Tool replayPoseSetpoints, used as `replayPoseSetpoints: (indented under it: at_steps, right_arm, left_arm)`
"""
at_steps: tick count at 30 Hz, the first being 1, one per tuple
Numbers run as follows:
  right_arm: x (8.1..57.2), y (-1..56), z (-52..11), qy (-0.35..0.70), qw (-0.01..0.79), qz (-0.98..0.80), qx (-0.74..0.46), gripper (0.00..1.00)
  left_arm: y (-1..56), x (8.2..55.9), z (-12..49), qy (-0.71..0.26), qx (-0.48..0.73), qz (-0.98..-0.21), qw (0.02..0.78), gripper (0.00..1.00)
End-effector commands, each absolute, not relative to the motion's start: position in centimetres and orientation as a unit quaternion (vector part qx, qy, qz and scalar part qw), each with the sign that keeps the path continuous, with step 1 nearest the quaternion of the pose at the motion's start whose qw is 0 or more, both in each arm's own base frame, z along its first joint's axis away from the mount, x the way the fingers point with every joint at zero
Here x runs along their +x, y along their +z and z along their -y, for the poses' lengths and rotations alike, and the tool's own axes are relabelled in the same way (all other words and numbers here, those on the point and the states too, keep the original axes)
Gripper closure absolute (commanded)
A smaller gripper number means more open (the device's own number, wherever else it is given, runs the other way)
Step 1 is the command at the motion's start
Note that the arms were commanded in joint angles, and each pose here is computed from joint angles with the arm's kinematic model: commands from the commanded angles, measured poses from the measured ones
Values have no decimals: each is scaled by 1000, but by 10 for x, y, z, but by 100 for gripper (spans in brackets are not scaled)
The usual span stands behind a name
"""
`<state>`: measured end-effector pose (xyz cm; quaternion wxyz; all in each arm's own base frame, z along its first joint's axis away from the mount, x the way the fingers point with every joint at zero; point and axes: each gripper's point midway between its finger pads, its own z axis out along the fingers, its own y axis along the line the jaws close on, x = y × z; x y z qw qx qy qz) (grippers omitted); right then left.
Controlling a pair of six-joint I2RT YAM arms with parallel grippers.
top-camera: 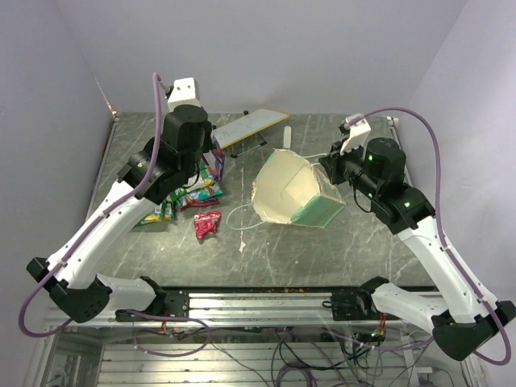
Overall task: Take the snacks out of the paper bag
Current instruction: Place the snack at the center of the board.
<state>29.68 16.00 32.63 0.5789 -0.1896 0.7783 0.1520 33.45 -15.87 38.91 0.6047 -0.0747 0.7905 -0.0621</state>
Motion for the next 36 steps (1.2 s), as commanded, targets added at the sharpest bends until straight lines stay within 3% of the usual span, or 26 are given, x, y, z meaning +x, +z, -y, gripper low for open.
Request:
replayPoseSetpoints:
  at_steps: [1, 13, 19, 30, 36]
  right_arm:
    - [292, 329, -152, 137, 583, -778, -192, 100]
    - [288, 332, -147, 129, 583, -777, -197, 100]
    - [287, 337, -139, 110, 589, -777, -194, 100]
    - [290, 362, -115, 53, 618, -765, -173, 100]
    - [302, 392, -90, -31, 638, -751, -170, 100]
  left_arm:
    - [394, 355, 158, -83, -82, -784, 609, 93]
    - [344, 410, 135, -50, -125, -808, 573, 93]
    - [326, 410, 146, -65, -73, -826, 556, 93]
    - [216, 351, 177, -162, -65, -893, 415, 30]
    - [222, 339, 174, -169, -62, -893, 413, 26]
